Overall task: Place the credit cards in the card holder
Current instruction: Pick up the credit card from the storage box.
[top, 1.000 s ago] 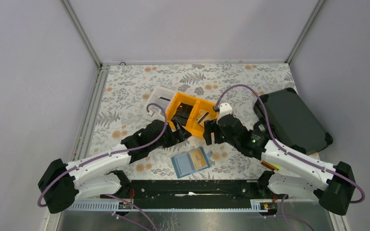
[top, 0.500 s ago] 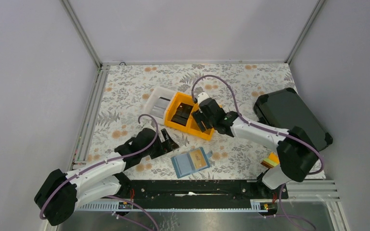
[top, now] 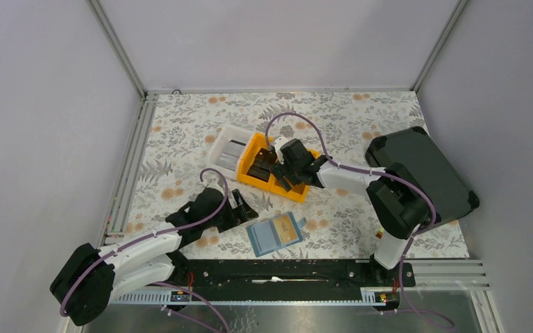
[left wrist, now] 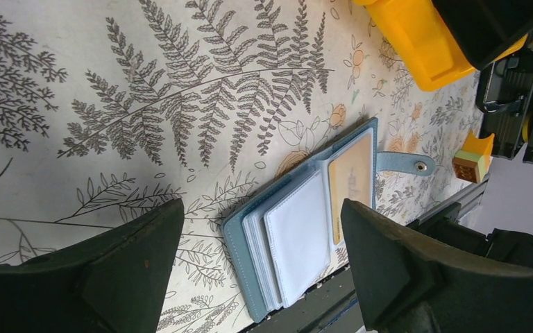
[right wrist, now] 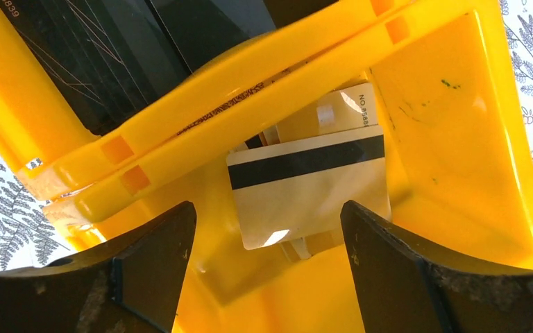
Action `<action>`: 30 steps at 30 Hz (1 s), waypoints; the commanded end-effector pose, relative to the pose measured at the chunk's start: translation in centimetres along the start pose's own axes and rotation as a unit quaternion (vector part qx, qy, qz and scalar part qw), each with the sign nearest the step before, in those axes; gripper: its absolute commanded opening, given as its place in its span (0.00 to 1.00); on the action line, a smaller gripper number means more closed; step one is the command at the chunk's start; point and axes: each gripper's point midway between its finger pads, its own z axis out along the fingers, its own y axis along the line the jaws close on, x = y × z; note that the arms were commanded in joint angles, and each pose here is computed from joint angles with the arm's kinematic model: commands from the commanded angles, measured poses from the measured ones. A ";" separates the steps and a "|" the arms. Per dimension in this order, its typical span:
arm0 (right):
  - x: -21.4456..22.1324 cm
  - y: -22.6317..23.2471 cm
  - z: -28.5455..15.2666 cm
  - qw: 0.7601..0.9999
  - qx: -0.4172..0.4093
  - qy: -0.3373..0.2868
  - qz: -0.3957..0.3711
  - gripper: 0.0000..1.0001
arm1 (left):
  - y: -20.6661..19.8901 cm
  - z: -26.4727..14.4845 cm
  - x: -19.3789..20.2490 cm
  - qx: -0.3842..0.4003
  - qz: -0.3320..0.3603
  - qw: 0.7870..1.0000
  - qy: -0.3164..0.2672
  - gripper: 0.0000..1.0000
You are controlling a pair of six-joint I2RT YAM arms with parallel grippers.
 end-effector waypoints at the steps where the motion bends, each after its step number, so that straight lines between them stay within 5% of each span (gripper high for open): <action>1: -1.3 -0.2 0.9 1.000 -0.010 -0.025 -0.010 0.84 | -1.0 0.2 -0.3 0.027 -0.002 1.000 -0.003 0.88; 12: 0.8 -0.5 2.7 0.999 0.002 0.007 -0.048 0.79 | -1.4 0.7 -0.3 0.036 -0.008 0.999 0.004 0.88; 20: 1.8 -1.0 3.1 0.997 0.016 0.030 -0.063 0.54 | -1.3 0.8 -0.4 0.037 -0.010 0.999 0.005 0.88; 30: -1.0 -2.6 0.9 0.990 0.099 -0.034 -0.095 0.43 | -1.2 0.7 -0.6 0.039 -0.013 0.999 0.002 0.88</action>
